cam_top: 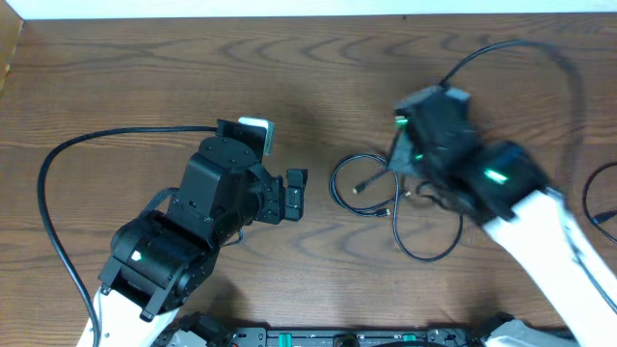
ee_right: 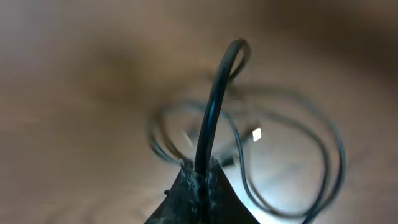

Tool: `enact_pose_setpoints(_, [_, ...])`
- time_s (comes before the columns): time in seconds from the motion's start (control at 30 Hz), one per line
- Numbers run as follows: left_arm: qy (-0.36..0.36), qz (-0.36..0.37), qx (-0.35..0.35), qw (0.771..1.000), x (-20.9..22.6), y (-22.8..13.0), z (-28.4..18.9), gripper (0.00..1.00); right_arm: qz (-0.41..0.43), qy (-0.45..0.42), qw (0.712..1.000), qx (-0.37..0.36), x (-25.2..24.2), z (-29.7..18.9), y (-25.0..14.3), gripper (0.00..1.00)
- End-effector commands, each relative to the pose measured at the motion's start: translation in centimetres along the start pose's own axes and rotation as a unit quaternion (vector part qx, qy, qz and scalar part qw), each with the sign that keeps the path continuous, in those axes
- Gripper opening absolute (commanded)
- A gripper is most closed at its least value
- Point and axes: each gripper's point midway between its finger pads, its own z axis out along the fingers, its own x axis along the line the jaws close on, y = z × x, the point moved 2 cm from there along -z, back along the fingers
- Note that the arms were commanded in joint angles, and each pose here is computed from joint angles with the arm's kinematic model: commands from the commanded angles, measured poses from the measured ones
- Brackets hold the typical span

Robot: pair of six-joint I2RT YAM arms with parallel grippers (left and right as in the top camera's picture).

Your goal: Untangle cables

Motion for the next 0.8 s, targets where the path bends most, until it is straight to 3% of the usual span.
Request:
enact_pose_setpoints(0.0, [0.004, -0.003, -0.011, 1.0, 0.1, 0.7, -0.5, 0.99, -0.026, 0.007, 0.991, -0.127, -0.8, -6.0, 4.9, 0.01])
enact_pose_setpoints(0.3, [0.004, -0.003, -0.011, 1.0, 0.1, 0.7, -0.5, 0.99, -0.019, 0.088, 0.94, -0.33, -0.9, -18.1, 11.4, 0.01])
enact_pose_setpoints(0.5, [0.004, -0.002, -0.011, 1.0, 0.1, 0.7, -0.5, 0.99, 0.004, 0.123, 0.884, -0.45, -1.2, -24.8, 14.6, 0.01])
enact_pose_setpoints(0.6, [0.004, -0.003, -0.011, 1.0, 0.1, 0.7, -0.5, 0.99, 0.013, 0.133, 0.874, -0.467, -1.2, -25.9, 15.0, 0.01])
enact_pose_setpoints(0.77, [0.004, -0.003, -0.011, 1.0, 0.1, 0.7, -0.5, 0.98, 0.001, 0.12, 0.884, -0.451, -1.2, -24.8, 14.6, 0.01])
